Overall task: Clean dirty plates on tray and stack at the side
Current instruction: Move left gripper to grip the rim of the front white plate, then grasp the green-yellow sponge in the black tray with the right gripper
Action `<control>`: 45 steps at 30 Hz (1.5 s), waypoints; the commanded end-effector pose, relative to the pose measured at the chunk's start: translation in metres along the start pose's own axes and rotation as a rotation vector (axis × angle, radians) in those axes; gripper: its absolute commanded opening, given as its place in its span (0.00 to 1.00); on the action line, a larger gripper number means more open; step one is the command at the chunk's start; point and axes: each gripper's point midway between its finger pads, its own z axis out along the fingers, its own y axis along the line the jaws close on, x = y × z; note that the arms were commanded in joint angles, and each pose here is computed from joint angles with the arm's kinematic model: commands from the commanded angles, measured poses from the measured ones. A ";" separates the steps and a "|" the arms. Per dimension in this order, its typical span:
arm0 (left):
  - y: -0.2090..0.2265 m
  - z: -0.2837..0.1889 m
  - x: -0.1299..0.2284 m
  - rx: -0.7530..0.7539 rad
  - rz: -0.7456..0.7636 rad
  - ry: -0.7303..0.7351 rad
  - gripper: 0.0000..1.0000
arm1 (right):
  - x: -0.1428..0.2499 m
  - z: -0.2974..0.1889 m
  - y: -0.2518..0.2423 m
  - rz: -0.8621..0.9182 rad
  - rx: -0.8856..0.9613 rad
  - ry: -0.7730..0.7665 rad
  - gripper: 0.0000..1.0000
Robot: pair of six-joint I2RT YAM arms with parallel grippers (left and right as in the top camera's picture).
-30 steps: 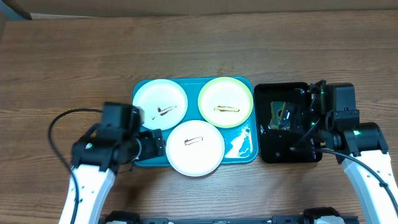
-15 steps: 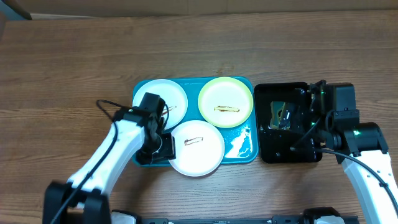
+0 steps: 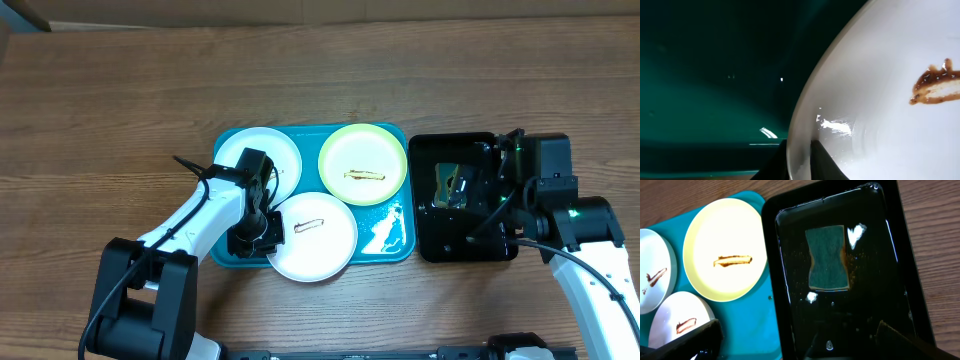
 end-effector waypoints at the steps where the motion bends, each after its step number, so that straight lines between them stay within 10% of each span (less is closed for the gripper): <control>1: 0.001 0.004 0.001 -0.010 -0.003 0.004 0.11 | -0.010 -0.007 0.005 -0.003 -0.015 -0.030 1.00; 17: -0.008 -0.007 -0.014 0.013 0.007 -0.045 0.04 | -0.038 -0.012 0.016 -0.060 -0.018 -0.037 0.82; 38: -0.008 -0.007 -0.014 0.013 0.007 -0.046 0.04 | 0.013 0.146 -0.033 -0.030 0.211 0.362 0.54; 45: -0.008 -0.007 -0.014 0.013 0.007 -0.045 0.04 | 0.020 0.153 -0.037 -0.006 0.226 0.393 0.18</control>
